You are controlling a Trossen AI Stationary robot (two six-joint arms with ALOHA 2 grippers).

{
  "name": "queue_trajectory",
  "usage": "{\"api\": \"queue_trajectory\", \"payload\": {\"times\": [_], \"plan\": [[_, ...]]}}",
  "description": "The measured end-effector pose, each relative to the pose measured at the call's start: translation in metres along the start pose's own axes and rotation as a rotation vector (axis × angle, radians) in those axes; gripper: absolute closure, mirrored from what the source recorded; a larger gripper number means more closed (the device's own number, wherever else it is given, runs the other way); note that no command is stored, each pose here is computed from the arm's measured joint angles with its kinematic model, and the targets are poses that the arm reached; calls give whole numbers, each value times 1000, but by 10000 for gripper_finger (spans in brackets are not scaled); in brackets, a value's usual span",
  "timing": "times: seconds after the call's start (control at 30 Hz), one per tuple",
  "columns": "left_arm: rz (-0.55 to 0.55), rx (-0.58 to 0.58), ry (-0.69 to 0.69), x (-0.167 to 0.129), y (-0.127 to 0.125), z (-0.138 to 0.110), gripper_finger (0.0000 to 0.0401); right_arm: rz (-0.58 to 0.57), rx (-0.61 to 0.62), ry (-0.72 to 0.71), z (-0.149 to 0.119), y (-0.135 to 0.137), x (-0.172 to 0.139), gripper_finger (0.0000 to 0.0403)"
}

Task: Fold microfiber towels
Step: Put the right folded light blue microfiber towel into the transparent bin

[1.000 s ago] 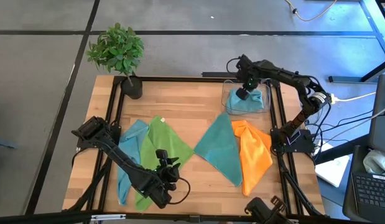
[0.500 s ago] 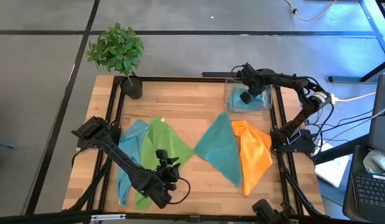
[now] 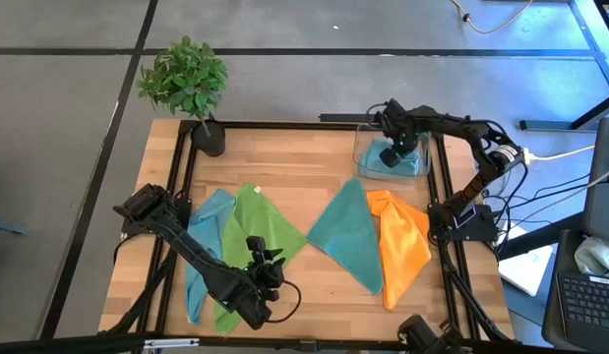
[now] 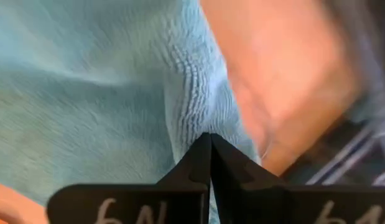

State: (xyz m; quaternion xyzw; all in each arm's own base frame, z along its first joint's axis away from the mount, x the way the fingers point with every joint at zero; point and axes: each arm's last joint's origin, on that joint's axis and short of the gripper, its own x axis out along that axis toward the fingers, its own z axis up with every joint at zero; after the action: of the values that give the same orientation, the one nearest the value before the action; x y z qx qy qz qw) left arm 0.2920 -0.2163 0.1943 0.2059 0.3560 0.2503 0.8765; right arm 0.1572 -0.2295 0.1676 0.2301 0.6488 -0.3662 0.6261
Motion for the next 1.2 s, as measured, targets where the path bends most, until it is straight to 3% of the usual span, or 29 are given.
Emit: {"api": "queue_trajectory", "payload": {"times": [0.17, 0.37, 0.43, 0.63, 0.8, 0.97, 1.1, 1.2], "plan": [[6, 0, -5, 0, 0, 0, 284, 6, 2, -56, 15, -2, -22, 397], [6, 0, -5, 0, 0, 0, 284, 217, -12, -34, 14, 10, -29, 397], [5, 0, -6, 0, 0, 0, 284, 179, -40, 14, 7, 12, -23, 397], [1, 3, -9, -2, -1, -1, 284, -140, -72, 96, -5, 5, -9, 397], [7, 2, -13, -2, -1, 0, 284, -157, -106, 139, -10, 6, -7, 397], [13, 2, -17, -2, -1, 0, 284, -323, -142, 177, -11, 5, -15, 397], [16, 1, -17, -1, 0, 0, 284, -335, -144, 140, -4, 11, -25, 397], [16, 1, -17, -1, 0, 0, 284, -231, -152, 87, 3, 20, -32, 397]]}}
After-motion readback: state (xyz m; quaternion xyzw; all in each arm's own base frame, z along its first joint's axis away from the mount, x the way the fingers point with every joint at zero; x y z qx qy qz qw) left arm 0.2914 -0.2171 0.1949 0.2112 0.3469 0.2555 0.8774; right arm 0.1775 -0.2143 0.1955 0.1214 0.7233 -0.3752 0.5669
